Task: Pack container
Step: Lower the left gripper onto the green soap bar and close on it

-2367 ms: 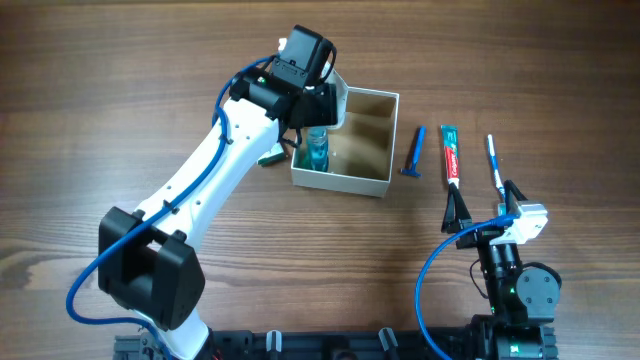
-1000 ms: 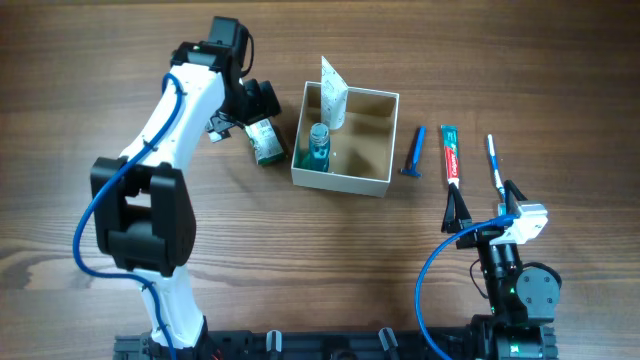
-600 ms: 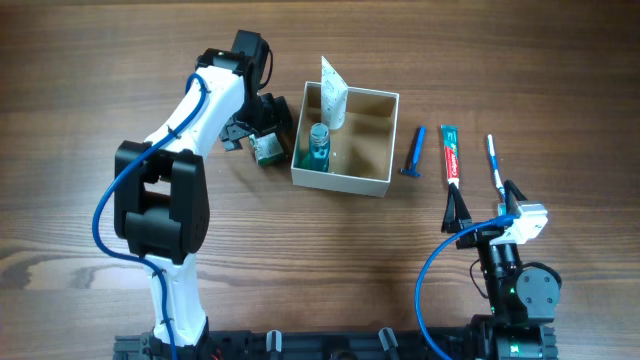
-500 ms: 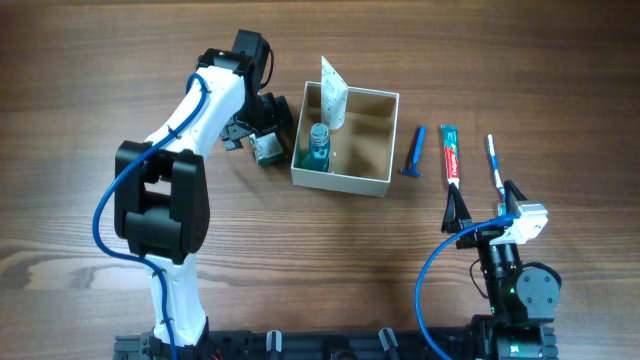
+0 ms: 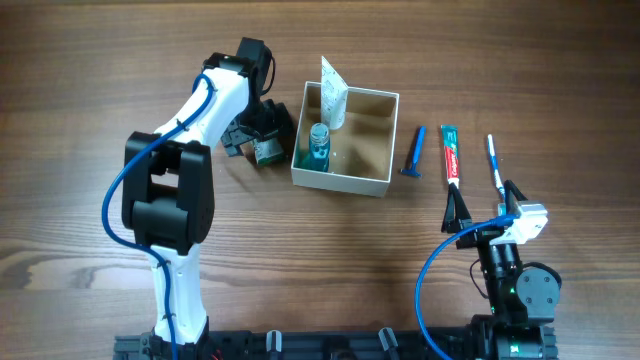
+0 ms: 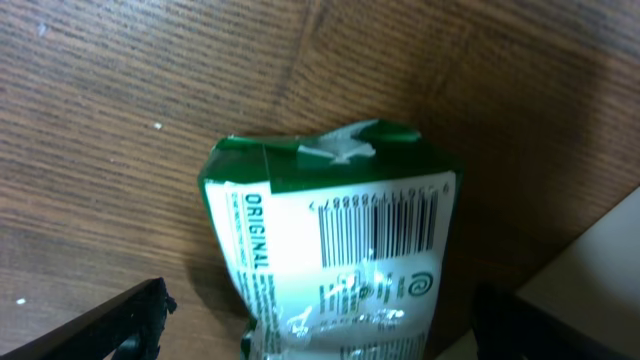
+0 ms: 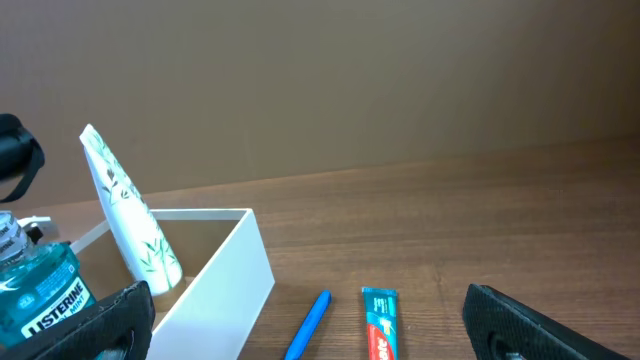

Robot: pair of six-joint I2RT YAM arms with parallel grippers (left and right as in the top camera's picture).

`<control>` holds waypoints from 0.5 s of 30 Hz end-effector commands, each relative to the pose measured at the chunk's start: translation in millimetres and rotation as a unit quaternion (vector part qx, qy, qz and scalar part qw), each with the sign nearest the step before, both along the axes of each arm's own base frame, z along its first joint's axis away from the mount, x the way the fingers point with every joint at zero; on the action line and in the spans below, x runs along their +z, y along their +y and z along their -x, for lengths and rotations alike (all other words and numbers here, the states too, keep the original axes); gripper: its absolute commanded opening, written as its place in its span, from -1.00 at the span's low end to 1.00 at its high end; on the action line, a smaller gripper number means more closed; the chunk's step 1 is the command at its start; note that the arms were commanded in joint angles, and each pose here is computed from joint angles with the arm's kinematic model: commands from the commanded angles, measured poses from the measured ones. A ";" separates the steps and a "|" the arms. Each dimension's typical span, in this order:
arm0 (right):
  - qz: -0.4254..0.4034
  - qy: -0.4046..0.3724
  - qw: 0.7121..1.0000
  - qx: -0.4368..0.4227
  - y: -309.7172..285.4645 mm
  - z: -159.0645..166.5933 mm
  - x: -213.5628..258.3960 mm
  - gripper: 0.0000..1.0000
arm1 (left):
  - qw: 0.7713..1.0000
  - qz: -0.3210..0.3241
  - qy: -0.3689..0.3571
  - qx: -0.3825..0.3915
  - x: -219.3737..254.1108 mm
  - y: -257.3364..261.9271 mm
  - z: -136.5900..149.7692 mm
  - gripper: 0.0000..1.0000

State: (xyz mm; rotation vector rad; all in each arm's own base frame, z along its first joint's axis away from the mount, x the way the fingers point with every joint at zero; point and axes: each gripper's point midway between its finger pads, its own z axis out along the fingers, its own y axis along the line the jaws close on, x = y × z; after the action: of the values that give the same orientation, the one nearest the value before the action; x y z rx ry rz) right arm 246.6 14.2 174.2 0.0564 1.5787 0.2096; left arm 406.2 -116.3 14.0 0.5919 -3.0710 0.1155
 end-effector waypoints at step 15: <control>0.006 -0.008 1.000 -0.005 -1.2 0.5 2.9 0.99 | 1.000 -0.014 -0.001 0.015 -11.0 4.0 -4.0 0.89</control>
State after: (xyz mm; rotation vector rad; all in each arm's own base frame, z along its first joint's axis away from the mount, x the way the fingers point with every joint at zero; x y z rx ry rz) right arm 246.6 14.2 174.3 0.0564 1.5784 0.2096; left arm 411.3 -115.3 14.0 0.6139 -3.0898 0.1102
